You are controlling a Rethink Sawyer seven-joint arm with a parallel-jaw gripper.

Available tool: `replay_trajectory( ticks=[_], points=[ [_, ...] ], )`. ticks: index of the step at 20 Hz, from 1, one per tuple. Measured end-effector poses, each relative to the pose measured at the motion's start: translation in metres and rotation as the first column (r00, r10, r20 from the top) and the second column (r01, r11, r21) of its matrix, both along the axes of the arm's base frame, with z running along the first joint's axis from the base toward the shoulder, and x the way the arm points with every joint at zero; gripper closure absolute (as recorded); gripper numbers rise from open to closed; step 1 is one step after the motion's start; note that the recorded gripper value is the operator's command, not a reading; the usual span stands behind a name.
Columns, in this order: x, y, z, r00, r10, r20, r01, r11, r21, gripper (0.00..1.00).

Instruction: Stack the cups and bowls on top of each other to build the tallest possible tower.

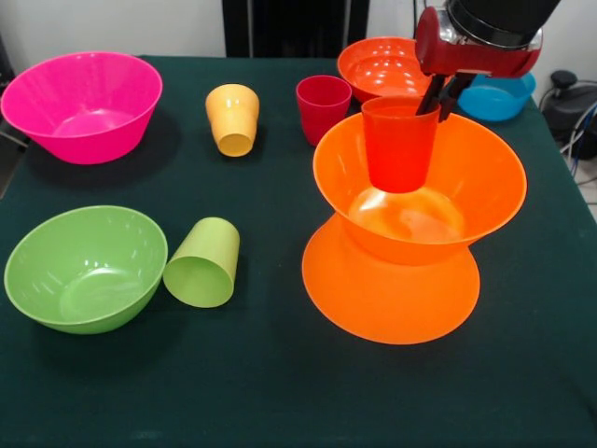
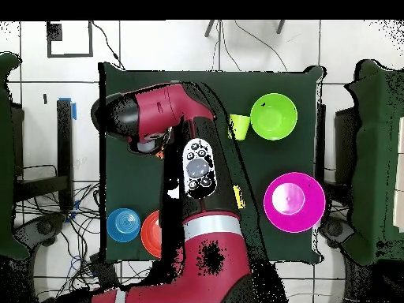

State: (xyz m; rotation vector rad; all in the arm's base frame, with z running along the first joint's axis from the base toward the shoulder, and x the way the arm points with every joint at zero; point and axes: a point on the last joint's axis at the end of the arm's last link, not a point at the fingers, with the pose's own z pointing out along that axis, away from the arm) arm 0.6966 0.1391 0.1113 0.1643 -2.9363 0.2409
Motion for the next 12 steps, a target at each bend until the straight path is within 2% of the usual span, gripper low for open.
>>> replay_trajectory(
  ticks=[12],
  points=[
    [0.0013, 0.0014, 0.0004, 1.0, -0.003, 0.007, 0.002, 1.0, 0.007, 1.0]
  ],
)
